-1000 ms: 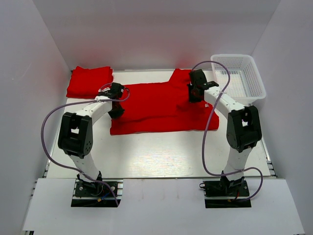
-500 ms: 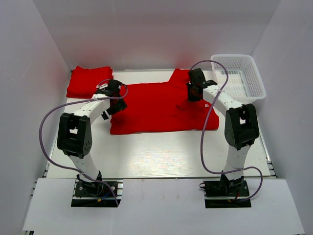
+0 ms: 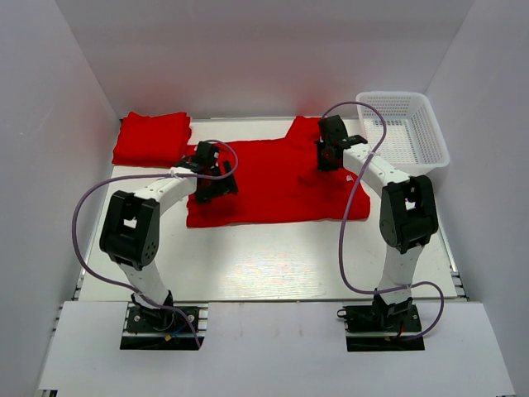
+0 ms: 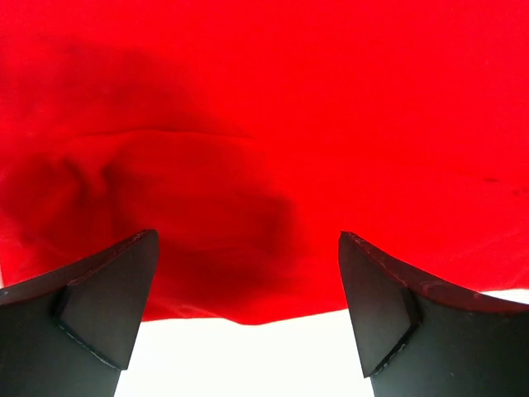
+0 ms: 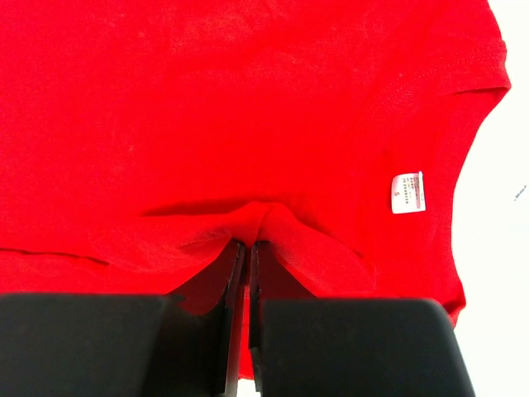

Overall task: Fold and stack the t-shirts
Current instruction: Fold the flattened tshirt in 1/3 of the way

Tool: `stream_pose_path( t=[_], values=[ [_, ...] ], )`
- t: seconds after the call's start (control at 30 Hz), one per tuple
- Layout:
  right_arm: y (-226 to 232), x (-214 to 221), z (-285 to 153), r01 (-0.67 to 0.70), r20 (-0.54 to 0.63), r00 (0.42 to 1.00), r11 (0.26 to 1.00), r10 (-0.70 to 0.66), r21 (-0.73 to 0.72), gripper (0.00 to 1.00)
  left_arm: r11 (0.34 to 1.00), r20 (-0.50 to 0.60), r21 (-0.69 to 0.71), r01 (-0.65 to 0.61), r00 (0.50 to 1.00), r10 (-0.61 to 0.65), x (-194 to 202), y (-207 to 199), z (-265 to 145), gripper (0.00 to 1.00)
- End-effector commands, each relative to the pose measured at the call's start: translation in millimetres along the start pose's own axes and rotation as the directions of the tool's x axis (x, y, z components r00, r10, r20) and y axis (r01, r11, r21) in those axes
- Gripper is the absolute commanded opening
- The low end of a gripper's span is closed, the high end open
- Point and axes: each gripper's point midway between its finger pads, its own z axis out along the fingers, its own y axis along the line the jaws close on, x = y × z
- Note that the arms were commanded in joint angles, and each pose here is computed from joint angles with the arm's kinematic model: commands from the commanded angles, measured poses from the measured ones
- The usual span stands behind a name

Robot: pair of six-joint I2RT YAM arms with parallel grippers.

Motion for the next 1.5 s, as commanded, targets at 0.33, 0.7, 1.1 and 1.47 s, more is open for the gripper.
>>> stream_pose_path(
  t=[0.33,0.7,1.1,1.47],
  values=[
    [-7,-13,-4,-0.009,0.038,0.999,1.0,0.009,0.017,0.0,0.958,0.036,-0.286,0.031,0.999,-0.022,-1,59,2,0.99],
    [-11,-13,1,-0.009,0.033,0.999,1.0,0.008,0.03,0.0,0.891,0.165,-0.449,0.061,0.986,0.016,-51,72,6,0.99],
    [-11,-12,4,-0.004,0.026,1.0,1.0,0.003,0.027,0.0,0.965,0.2,-0.259,-0.042,0.975,0.096,-63,36,-24,0.99],
    [-8,-6,5,-0.017,0.019,1.0,1.0,0.016,0.011,0.0,0.955,0.047,0.094,-0.281,0.96,0.278,9,-23,-4,0.99]
  ],
)
